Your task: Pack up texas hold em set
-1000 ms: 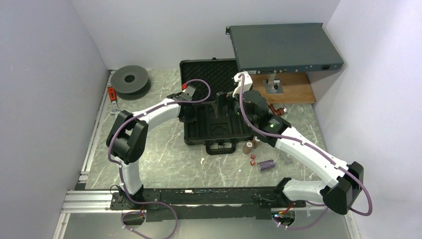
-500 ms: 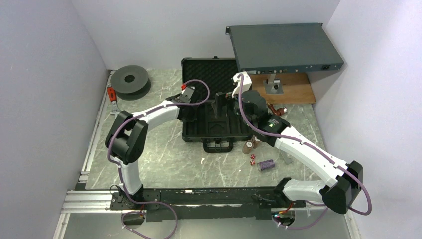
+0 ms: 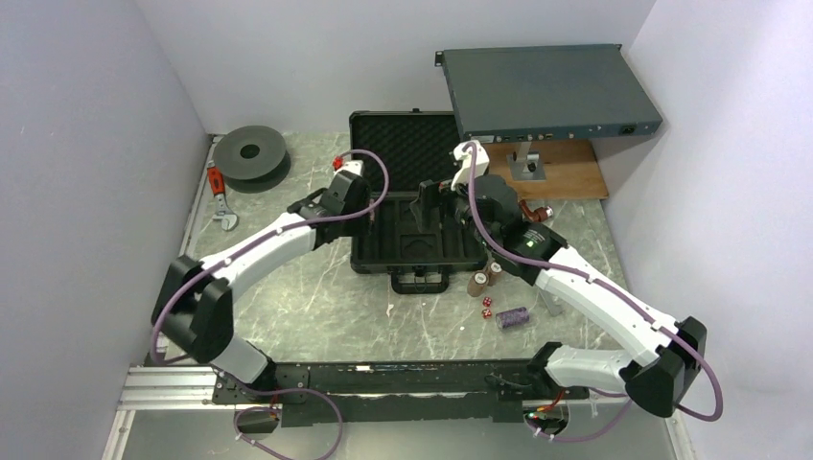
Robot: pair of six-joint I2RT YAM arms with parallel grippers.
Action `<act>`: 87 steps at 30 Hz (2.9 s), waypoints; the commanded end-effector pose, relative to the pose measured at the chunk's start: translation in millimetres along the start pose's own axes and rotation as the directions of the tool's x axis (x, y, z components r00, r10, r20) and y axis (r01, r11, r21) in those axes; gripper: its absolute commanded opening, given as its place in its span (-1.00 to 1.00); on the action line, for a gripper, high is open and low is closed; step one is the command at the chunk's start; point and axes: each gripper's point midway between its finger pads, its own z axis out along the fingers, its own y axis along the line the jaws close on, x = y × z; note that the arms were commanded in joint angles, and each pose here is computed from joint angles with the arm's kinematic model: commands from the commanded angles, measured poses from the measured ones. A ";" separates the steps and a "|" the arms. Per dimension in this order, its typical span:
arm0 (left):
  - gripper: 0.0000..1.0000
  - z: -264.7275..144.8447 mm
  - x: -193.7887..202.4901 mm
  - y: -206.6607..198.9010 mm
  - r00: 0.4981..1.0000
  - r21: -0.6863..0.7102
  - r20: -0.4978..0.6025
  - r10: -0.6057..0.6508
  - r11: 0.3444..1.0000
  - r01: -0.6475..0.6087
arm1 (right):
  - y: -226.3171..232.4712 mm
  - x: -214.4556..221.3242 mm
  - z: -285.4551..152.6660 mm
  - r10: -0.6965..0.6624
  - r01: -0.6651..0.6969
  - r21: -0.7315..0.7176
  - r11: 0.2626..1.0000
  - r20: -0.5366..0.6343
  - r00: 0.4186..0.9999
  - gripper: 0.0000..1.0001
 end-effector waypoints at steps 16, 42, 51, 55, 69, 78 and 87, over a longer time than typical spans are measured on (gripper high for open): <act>0.99 -175.7 -73.0 31.3 0.901 0.050 0.410 0.144 0.982 -0.180 | 11.8 -21.3 -35.8 0.092 -0.090 -0.074 0.993 0.026 0.995 0.98; 0.99 -163.1 -10.6 -8.2 0.861 0.318 0.352 0.368 0.818 -0.479 | -65.8 138.2 -98.3 0.430 -0.261 0.465 0.846 -0.304 0.850 1.00; 0.85 -158.7 -8.6 -2.6 0.864 0.291 0.324 0.385 0.829 -0.478 | -119.8 170.0 -157.2 0.594 -0.304 0.775 0.554 -0.112 0.797 1.00; 0.86 -158.6 -5.5 -4.3 0.866 0.306 0.318 0.385 0.823 -0.478 | -128.8 173.5 -163.5 0.627 -0.382 0.792 0.476 -0.001 0.779 0.99; 0.81 -157.0 -2.7 -0.8 0.867 0.291 0.301 0.398 0.827 -0.480 | -142.9 199.5 -162.3 0.698 -0.422 0.832 0.360 0.060 0.714 1.00; 0.79 -150.6 2.3 1.1 0.869 0.281 0.268 0.417 0.828 -0.484 | -142.8 248.5 -149.1 0.834 -0.396 0.866 0.305 -0.042 0.551 1.00; 0.76 -148.6 3.9 1.3 0.871 0.281 0.254 0.421 0.829 -0.483 | -145.2 264.4 -148.3 0.874 -0.426 0.874 0.232 0.005 0.486 0.98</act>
